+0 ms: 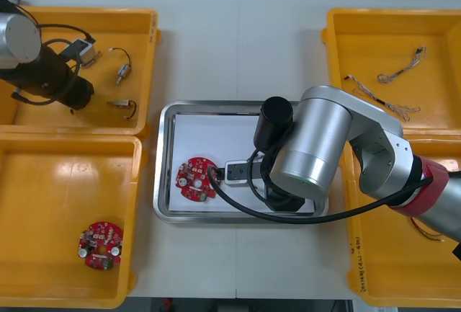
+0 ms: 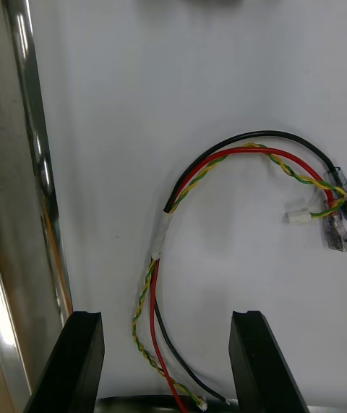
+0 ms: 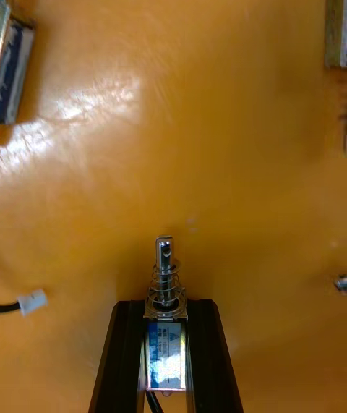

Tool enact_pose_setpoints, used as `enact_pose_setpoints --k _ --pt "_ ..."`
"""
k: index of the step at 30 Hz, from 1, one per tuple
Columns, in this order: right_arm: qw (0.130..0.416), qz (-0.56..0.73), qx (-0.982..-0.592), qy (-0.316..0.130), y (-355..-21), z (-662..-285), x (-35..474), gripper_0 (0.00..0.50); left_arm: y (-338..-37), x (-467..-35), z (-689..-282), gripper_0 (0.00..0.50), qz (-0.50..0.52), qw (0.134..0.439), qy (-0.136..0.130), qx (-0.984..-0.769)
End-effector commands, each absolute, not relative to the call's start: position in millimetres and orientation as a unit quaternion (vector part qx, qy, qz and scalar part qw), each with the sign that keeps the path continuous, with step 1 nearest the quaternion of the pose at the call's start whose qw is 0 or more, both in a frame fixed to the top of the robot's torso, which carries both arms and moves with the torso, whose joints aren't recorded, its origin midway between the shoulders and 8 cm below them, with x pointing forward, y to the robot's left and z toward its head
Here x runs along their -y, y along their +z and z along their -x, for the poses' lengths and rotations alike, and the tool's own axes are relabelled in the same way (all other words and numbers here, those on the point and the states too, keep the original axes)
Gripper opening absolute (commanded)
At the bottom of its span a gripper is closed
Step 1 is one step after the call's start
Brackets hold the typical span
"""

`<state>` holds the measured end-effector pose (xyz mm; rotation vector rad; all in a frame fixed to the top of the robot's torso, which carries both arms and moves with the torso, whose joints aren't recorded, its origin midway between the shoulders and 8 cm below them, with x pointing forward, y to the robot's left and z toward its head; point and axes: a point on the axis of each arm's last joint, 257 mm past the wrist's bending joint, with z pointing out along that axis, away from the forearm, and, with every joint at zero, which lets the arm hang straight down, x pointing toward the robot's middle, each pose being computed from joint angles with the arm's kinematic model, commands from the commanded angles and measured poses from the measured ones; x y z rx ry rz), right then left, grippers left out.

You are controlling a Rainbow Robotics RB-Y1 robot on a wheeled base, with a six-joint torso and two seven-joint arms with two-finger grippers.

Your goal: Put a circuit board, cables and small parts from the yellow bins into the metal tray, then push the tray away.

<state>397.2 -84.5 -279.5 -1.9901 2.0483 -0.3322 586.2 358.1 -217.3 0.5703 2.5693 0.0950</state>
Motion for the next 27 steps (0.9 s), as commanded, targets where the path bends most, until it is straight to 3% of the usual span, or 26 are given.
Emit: enact_pose_setpoints --k 1,6,16,20,27 --pt "0.139 0.687 -0.705 -0.104 -280 -392 73 0.500 -160 -364 -596 0.001 -0.214 0.284 0.040 -0.934" --pt "0.149 0.677 -0.715 -0.098 -266 -398 71 0.500 -139 -372 -587 0.001 -0.198 0.281 0.034 -0.938" --pt "0.165 0.648 -0.735 -0.113 -202 -409 83 0.500 -102 -373 -567 0.001 -0.155 0.274 0.028 -0.949" --pt "0.206 0.630 -0.741 -0.108 -169 -419 83 0.500 -91 -369 -554 0.000 -0.128 0.263 0.043 -0.955" --pt "0.266 0.599 -0.749 -0.096 -121 -437 85 0.500 -79 -344 -536 0.000 -0.101 0.261 0.036 -0.959"
